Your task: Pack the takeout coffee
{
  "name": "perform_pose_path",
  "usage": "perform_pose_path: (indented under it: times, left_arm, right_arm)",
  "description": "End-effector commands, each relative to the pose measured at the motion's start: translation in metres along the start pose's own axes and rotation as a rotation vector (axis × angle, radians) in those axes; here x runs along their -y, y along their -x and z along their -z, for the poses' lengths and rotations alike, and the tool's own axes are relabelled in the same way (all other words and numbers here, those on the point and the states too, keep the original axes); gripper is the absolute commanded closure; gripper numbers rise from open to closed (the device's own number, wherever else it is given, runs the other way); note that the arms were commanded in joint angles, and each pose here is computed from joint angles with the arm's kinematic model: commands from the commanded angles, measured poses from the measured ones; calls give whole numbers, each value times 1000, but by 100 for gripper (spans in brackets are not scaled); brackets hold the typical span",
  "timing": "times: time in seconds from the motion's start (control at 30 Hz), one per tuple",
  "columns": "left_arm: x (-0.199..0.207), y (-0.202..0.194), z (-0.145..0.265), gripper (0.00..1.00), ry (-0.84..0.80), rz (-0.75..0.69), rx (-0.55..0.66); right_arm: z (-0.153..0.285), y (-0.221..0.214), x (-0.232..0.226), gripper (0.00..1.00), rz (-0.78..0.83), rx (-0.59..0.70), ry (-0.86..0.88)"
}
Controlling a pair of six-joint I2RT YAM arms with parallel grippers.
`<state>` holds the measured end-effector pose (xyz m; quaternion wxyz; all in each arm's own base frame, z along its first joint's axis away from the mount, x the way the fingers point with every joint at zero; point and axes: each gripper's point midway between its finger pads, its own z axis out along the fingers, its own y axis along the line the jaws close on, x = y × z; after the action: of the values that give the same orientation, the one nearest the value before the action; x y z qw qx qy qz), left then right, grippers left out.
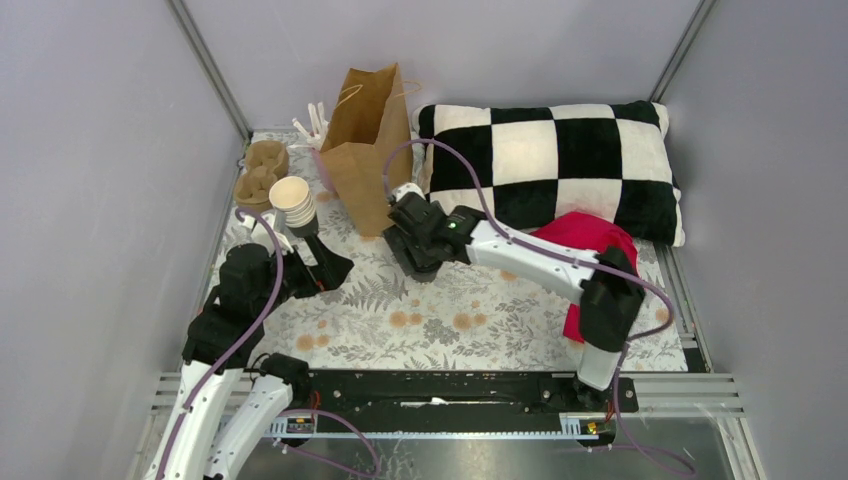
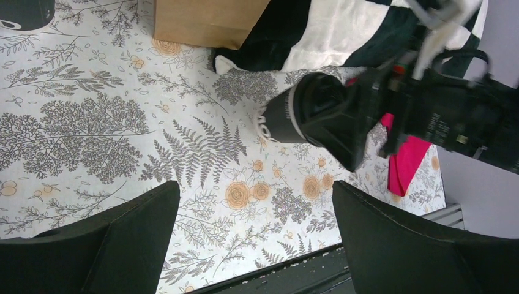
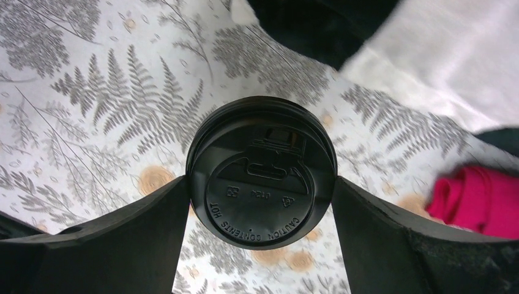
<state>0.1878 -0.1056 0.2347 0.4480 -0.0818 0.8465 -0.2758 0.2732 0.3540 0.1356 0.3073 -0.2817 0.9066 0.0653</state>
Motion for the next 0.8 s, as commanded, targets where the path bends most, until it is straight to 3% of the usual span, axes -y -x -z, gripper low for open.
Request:
perform_pose_path:
  times: [0.0,0.2,0.37,0.77]
  left_arm:
    - [7,7,2,1,-34,-18,30]
    - [10,7,4,1,-56,-28,34]
    - [13,6,4,1,-72,-37,26]
    - [15,4,3,1,-88,-46,15]
  right_arm:
    - [52,-2,29,18,-45,84,-66]
    - [88,-54,93,19,-103,87,-238]
    - [98,-94,154,19,-277,54,-289]
    - [96,-132,210,20,-432,35,-428]
